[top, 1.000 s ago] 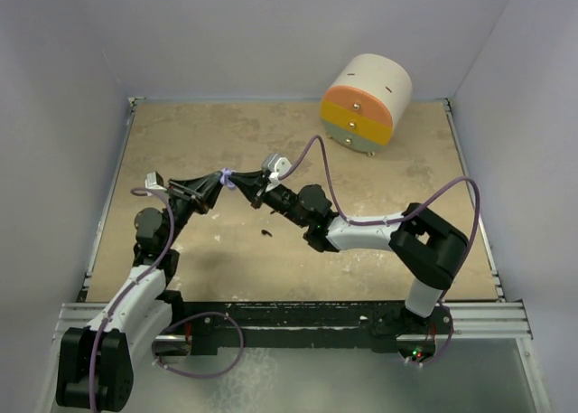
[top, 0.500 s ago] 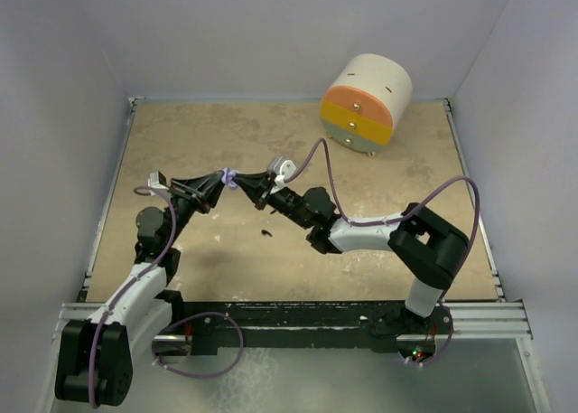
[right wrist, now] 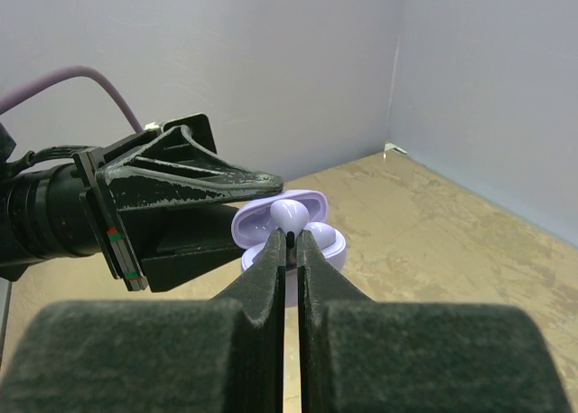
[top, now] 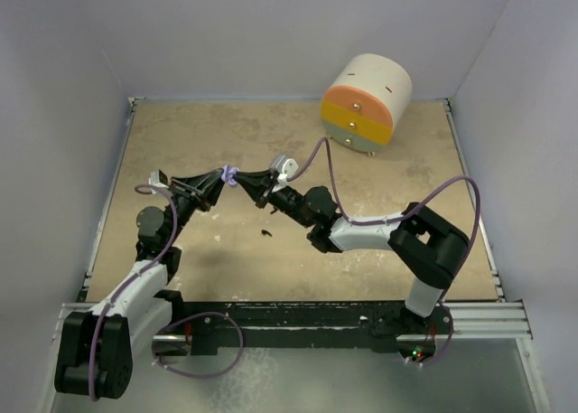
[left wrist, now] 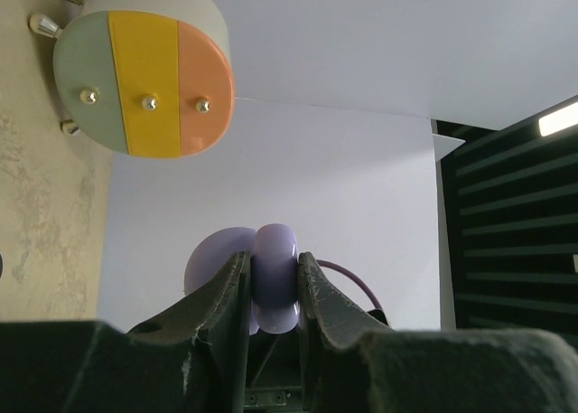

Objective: Insert the wireless bluetooth earbuds into the charging case
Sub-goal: Place the earbud in the charging case.

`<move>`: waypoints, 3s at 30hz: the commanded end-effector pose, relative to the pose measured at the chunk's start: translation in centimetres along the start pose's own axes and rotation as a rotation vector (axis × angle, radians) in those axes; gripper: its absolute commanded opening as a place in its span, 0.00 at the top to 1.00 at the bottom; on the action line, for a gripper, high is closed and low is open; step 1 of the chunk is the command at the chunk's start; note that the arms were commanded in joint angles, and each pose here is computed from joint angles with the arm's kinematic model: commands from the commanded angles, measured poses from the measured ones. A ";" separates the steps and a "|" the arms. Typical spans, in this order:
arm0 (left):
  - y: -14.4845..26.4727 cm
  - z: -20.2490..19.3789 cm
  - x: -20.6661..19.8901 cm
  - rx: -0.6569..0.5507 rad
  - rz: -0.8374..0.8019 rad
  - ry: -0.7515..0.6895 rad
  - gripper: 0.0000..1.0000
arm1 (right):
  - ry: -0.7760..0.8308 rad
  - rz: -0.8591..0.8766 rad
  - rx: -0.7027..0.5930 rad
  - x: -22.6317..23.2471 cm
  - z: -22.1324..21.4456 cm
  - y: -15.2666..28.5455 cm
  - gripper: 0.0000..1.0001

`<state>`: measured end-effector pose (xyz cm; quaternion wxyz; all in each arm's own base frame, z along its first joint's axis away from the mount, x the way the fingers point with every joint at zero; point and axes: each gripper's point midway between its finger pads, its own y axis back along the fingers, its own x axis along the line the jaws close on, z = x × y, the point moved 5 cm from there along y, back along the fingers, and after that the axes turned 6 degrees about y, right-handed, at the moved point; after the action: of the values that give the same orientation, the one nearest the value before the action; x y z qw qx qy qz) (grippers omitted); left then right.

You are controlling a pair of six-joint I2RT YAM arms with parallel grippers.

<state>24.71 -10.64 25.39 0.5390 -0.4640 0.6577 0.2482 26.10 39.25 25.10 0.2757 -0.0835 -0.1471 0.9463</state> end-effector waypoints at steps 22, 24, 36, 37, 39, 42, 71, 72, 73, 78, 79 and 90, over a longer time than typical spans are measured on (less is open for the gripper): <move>-0.7 -0.5 -3.7 0.007 -0.148 -0.041 1.00 | -0.006 0.025 0.017 0.1 -0.3 -0.4 0.88; -0.8 -0.5 -3.7 0.005 -0.148 -0.043 1.00 | -0.005 0.025 0.014 0.1 -0.1 -0.4 0.88; -1.2 -0.4 -3.8 0.003 -0.144 -0.051 1.00 | -0.008 0.023 0.001 0.1 0.5 0.0 0.88; -1.3 -0.4 -3.8 0.003 -0.143 -0.053 1.00 | -0.007 0.022 -0.001 0.1 0.6 0.1 0.88; -1.4 -0.4 -3.9 0.004 -0.142 -0.052 1.00 | -0.008 0.021 -0.005 0.1 0.7 0.2 0.87; -1.5 -0.3 -3.8 0.003 -0.140 -0.053 1.00 | -0.010 0.018 -0.008 0.0 1.0 0.4 0.88; -5.0 0.7 -2.4 -0.123 -0.007 -0.072 1.00 | 0.069 -0.477 0.352 -2.1 -5.2 1.1 0.00; -5.1 0.5 -2.0 -0.118 0.003 -0.068 1.00 | 0.070 -0.480 0.336 -2.1 -5.0 0.9 0.00; -5.1 0.5 -1.7 -0.119 0.008 -0.064 1.00 | 0.068 -0.486 0.321 -2.2 -4.8 0.8 0.00; -4.6 0.5 0.1 -0.130 0.047 -0.060 1.00 | 0.073 -0.458 0.256 -2.0 -3.9 -0.5 0.00; -4.4 0.5 0.4 -0.132 0.053 -0.057 1.00 | 0.079 -0.460 0.247 -2.1 -3.8 -0.7 0.00; -2.6 0.5 2.3 -0.137 0.090 -0.049 1.00 | 0.095 -0.520 0.212 -4.0 -3.3 -1.4 0.00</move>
<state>27.98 -12.18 22.94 0.4914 -0.4597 0.6596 0.3349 29.61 39.27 19.48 0.4950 -0.0504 0.0020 0.8674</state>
